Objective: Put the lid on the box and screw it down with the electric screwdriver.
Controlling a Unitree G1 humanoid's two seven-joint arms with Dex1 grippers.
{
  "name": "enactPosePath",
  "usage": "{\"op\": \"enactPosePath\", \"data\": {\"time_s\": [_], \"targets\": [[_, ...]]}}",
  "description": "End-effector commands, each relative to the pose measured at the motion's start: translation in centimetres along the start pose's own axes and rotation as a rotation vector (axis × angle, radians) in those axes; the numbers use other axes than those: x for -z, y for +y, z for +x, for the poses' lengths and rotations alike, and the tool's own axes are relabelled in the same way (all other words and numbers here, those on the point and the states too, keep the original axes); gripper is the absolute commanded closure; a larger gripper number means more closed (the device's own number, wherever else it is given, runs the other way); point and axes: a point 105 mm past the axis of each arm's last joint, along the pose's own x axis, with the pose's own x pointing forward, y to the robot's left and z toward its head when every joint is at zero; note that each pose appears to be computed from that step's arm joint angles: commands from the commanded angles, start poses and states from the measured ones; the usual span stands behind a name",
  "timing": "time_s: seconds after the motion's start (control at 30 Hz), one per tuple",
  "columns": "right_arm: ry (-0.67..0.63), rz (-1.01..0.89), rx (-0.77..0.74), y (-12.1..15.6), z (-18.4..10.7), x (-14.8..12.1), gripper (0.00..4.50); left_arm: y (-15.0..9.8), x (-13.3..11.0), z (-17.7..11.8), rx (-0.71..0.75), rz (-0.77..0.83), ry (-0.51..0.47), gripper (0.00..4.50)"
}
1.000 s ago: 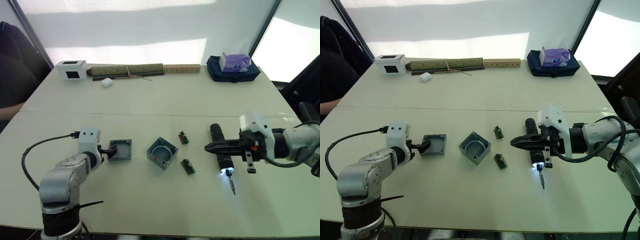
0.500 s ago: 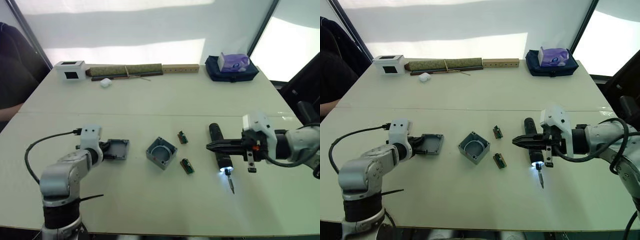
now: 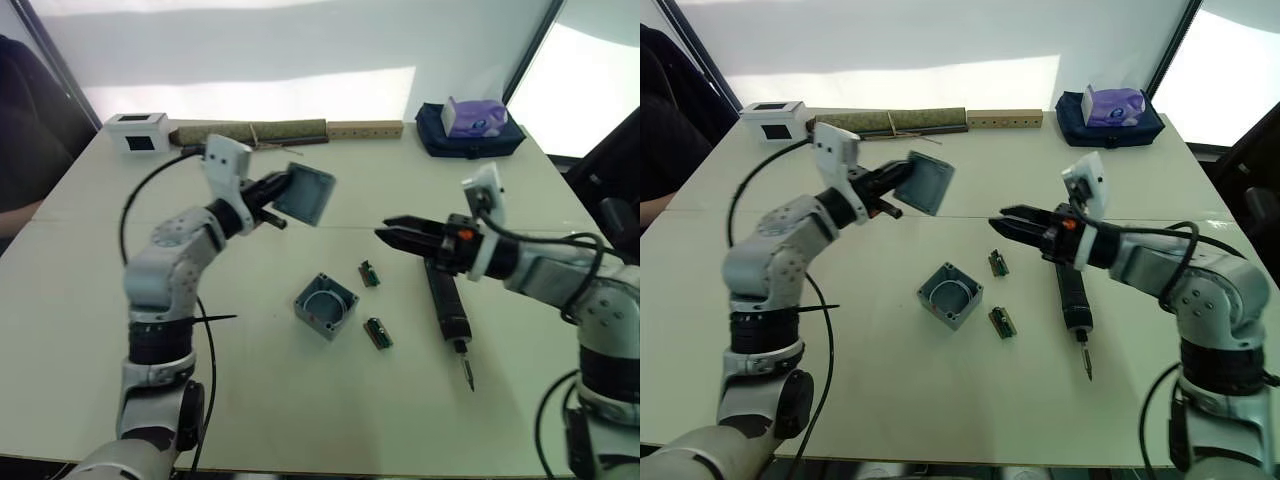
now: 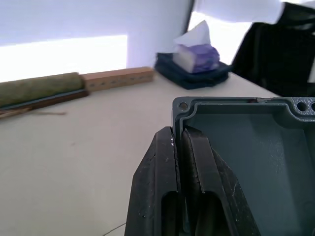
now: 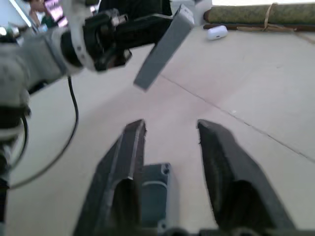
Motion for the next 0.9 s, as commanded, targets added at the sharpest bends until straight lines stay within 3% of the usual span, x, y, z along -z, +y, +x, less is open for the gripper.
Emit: {"op": "enactPosePath", "data": {"time_s": [0.03,0.13,0.77,0.87,0.9], "targets": [[-0.06,0.073,0.02,0.5,0.3,-1.2,1.0,-0.9,-1.6,0.8,0.05,0.076,-0.077,4.5],[-0.096,0.156,0.001,1.3,1.2,-1.0,0.08,-1.5,-1.6,1.2,0.08,0.084,-0.092,4.5],[-0.121,0.271,0.035,2.1,2.9,-0.2,0.08,-2.2,-1.4,1.1,0.088,0.071,-0.115,4.5],[-0.114,0.259,0.034,2.2,2.9,-0.1,0.76,-2.2,-1.5,1.1,0.085,0.069,-0.118,4.5],[-0.114,0.259,0.034,2.2,2.9,0.0,1.2,-2.2,-1.5,1.1,0.084,0.067,-0.119,4.5]]}}
